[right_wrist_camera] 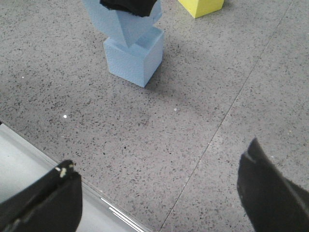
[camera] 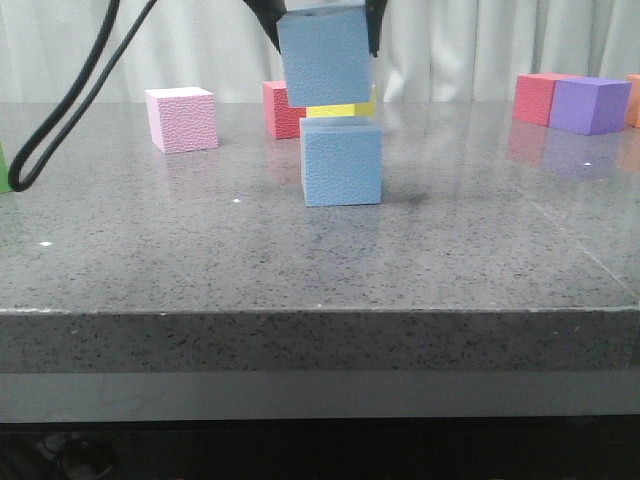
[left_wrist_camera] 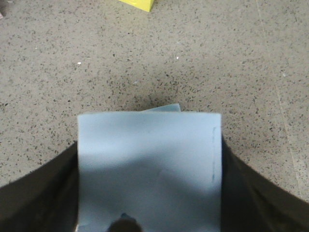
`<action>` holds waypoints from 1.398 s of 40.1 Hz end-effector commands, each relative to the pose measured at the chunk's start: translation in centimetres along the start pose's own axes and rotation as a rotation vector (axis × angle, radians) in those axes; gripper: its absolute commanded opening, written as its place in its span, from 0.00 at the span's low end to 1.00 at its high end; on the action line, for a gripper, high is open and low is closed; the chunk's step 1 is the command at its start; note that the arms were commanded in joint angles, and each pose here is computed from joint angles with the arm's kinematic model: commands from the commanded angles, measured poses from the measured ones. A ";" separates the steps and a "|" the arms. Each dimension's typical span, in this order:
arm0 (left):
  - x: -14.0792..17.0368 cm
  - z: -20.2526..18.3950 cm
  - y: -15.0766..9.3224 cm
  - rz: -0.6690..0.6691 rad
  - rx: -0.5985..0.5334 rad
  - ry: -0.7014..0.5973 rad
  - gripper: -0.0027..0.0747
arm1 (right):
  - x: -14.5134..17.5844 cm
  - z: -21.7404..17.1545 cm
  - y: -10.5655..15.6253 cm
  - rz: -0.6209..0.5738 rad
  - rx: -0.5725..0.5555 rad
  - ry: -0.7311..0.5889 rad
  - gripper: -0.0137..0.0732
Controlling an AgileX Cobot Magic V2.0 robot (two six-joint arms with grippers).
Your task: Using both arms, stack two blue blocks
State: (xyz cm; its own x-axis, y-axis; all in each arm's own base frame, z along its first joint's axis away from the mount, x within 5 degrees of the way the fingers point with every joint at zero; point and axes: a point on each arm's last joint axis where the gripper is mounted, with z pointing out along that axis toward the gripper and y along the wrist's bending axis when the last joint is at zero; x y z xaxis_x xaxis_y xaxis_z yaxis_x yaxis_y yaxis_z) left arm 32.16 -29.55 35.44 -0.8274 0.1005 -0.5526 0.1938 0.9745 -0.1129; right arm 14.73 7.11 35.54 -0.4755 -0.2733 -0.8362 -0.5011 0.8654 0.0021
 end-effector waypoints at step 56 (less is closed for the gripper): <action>1.2 -17.1 10.6 0.396 0.409 -0.353 0.84 | -1.3 -0.6 -0.1 0.002 0.014 -0.096 0.91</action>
State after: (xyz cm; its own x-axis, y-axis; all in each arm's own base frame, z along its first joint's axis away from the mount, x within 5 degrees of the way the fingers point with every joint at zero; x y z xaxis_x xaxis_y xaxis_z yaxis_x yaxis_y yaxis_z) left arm 26.52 -17.95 45.32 -0.5598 0.3655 -0.7437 0.6654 0.7331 -0.1406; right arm 14.73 7.11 35.54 -0.4755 -0.2733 -0.8362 -0.5011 0.8654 0.0021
